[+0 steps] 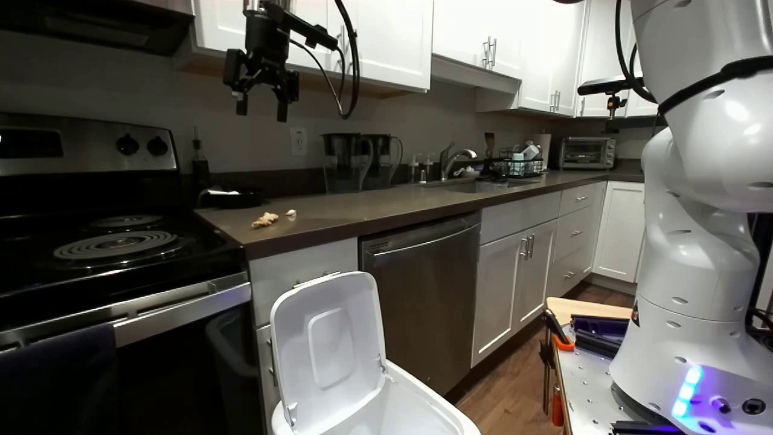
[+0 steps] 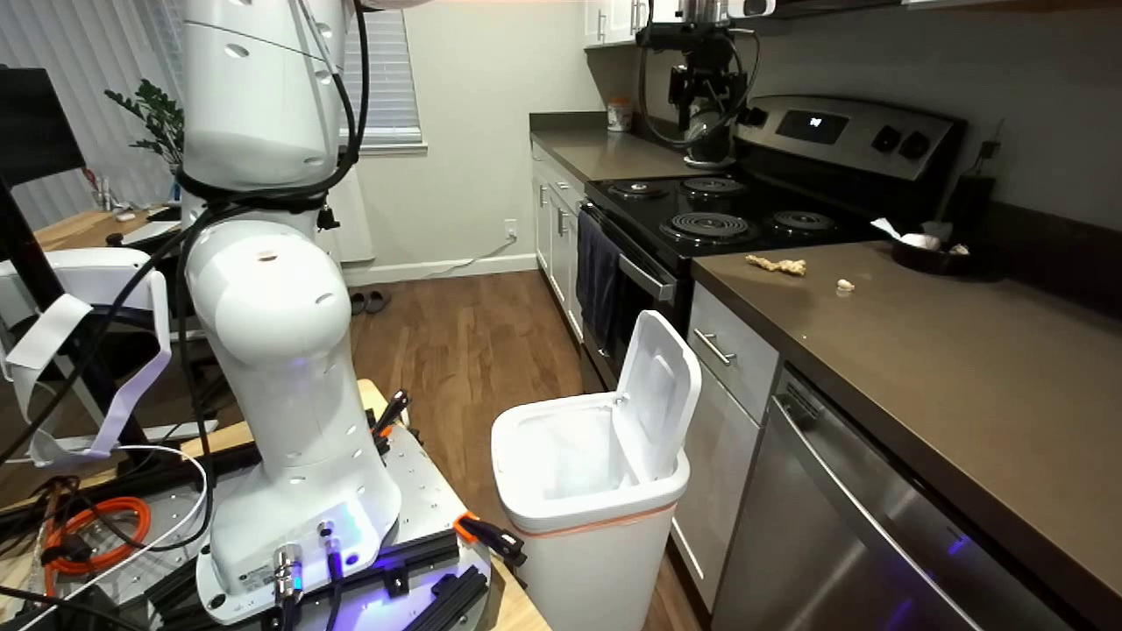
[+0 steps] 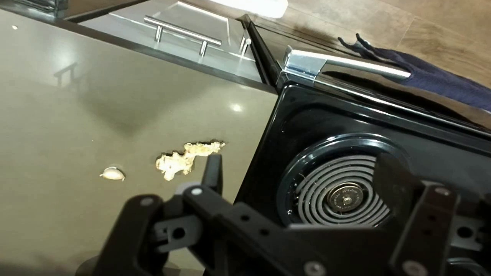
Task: Throw the object into the open bin
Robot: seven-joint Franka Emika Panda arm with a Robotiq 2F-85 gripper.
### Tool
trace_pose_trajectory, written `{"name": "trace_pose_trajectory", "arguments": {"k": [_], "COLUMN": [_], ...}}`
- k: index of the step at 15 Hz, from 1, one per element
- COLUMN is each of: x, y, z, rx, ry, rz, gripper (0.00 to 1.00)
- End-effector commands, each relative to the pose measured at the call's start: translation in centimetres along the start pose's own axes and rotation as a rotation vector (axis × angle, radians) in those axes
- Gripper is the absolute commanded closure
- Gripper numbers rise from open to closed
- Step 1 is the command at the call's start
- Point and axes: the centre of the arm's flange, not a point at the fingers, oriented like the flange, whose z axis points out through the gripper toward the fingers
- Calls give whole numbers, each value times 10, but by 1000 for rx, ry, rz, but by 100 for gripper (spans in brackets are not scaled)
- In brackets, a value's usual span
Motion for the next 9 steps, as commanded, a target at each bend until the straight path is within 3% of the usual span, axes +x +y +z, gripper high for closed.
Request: {"name": "trace_pose_trajectory", "arguments": {"k": [1,3,7,9], "x": [17,27,43,45], "y": [-6,-6,10,21], "z": [31,45,62,62], "rx": [1,-12,-77,-57], "ry": [56,86,93,92], "rz": [53,101,325,442], "gripper": [0,0,0,0]}}
